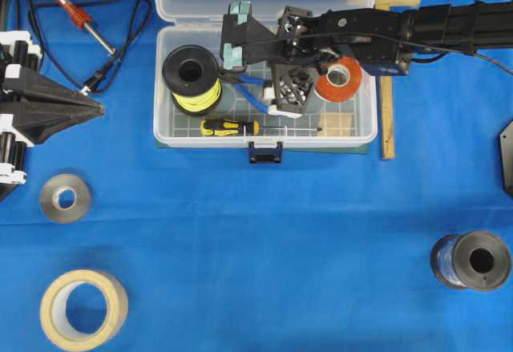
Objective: Pick the nipper from the toolbox among several items.
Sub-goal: 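Lower the right gripper onto the blue-handled pliers and close it, then lift the grasped pliers up out of the toolbox with the right gripper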
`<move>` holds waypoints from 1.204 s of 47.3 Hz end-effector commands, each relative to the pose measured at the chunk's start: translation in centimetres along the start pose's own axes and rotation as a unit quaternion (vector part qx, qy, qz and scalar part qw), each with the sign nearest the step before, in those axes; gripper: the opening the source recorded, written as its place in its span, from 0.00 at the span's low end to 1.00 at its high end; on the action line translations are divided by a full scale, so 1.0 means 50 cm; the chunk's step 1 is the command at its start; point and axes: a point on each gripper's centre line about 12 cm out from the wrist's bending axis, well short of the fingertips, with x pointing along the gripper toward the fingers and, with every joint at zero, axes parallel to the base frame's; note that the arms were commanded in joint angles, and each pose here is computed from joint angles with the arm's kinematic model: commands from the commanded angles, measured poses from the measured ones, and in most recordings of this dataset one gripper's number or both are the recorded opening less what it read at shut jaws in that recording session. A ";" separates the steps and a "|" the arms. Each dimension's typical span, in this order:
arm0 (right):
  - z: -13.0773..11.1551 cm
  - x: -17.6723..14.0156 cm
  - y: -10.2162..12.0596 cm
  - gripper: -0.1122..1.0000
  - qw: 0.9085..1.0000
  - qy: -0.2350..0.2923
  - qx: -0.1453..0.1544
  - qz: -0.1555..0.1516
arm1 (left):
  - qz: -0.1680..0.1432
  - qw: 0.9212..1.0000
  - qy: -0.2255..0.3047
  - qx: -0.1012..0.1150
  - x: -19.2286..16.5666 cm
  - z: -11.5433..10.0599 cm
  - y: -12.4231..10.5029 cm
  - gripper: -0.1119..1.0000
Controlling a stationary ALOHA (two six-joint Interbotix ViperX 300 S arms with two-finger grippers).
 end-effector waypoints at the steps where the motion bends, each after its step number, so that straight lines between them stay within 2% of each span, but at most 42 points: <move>1: 0.010 -0.003 -0.003 0.57 1.000 -0.011 -0.001 -0.001 | -0.001 1.000 -0.002 -0.002 0.003 0.005 -0.001 0.10; 5: 0.011 -0.004 -0.003 0.40 1.000 -0.014 -0.001 -0.001 | -0.001 1.000 0.001 -0.002 0.003 0.004 -0.001 0.10; 7: 0.011 -0.004 -0.003 0.27 1.000 -0.014 -0.001 -0.001 | -0.001 1.000 0.002 -0.002 0.003 0.004 -0.001 0.10; 9: 0.012 -0.007 -0.003 0.21 1.000 -0.014 -0.001 -0.001 | -0.001 1.000 0.002 -0.002 0.003 0.004 -0.001 0.10; 19: 0.035 -0.076 -0.013 0.22 0.999 -0.050 0.009 -0.005 | -0.001 1.000 0.001 -0.005 0.003 0.005 -0.001 0.10; 29: 0.053 -0.209 -0.028 0.22 0.994 -0.104 0.019 -0.012 | -0.001 1.000 0.001 -0.005 0.002 0.004 -0.001 0.10; 38: 0.058 -0.324 -0.020 0.22 0.988 -0.152 0.017 -0.011 | -0.001 1.000 -0.001 -0.006 0.002 0.006 -0.001 0.10; 46: 0.046 -0.387 0.048 0.21 0.983 -0.183 -0.011 0.013 | 0.000 1.000 -0.001 -0.005 0.001 0.006 0.000 0.10; 57: -0.001 -0.396 0.210 0.22 0.977 -0.190 -0.053 0.085 | 0.005 1.000 -0.001 -0.005 0.001 0.006 0.004 0.10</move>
